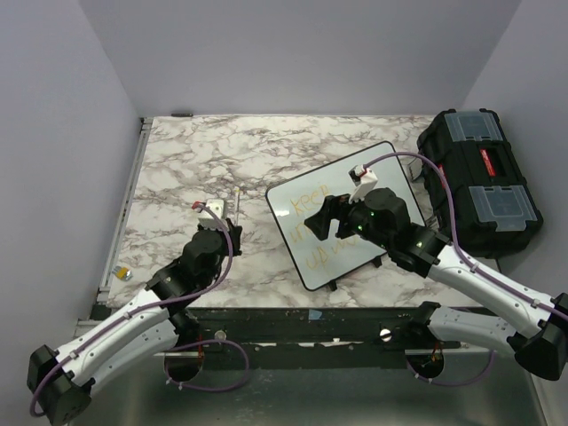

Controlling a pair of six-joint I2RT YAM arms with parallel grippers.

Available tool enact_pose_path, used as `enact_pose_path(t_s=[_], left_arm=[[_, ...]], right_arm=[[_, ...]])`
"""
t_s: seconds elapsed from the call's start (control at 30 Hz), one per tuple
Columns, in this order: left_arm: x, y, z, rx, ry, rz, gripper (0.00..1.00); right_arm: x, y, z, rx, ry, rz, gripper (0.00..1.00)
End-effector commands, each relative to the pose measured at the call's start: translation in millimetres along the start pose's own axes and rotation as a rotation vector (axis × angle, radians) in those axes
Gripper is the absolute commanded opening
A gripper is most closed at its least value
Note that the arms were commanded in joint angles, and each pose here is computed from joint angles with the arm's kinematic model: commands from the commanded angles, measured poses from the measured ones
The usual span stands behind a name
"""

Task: Write a sentence on the whiteboard
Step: Put down the whiteboard marker at the center of the board, then reset both arms

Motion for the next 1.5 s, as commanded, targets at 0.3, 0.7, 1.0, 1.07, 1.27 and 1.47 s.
enact_pose_path(t_s=[0.3,0.7,1.0,1.07,1.27,1.47], left_arm=[[31,-87,38,0.324,0.196,-0.282,0.00],[37,-101,46,0.351,0.233,-0.327,0.29],[40,-88,41,0.293,0.226,-0.337,0.76],[37,-78,40,0.283,0.199,-0.323,0.78],[38,-47,31,0.259,0.173,-0.255,0.80],[36,-23,18,0.257,0.148,-0.233,0.80]], right_arm=[[-4,-4,2,0.004,-0.026,0.017,0.95],[-11,-8,3,0.001,-0.044,0.012,0.95],[-15,-3,-1,-0.040,-0.054,0.012,0.95],[-12,1,-4,-0.058,-0.043,0.005,0.95],[-2,19,-15,-0.127,0.006,-0.013,0.95],[10,37,-26,-0.187,0.043,-0.003,0.95]])
Point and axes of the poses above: each gripper's point midway between its finger pads, its own z axis out along the fingers, its own x axis along the line the jaws close on, y = z × x, the point moved 1 cm from there along -z, back along the fingers, and after that the axes turned 10 degrees about z, right-handed, at the moved point
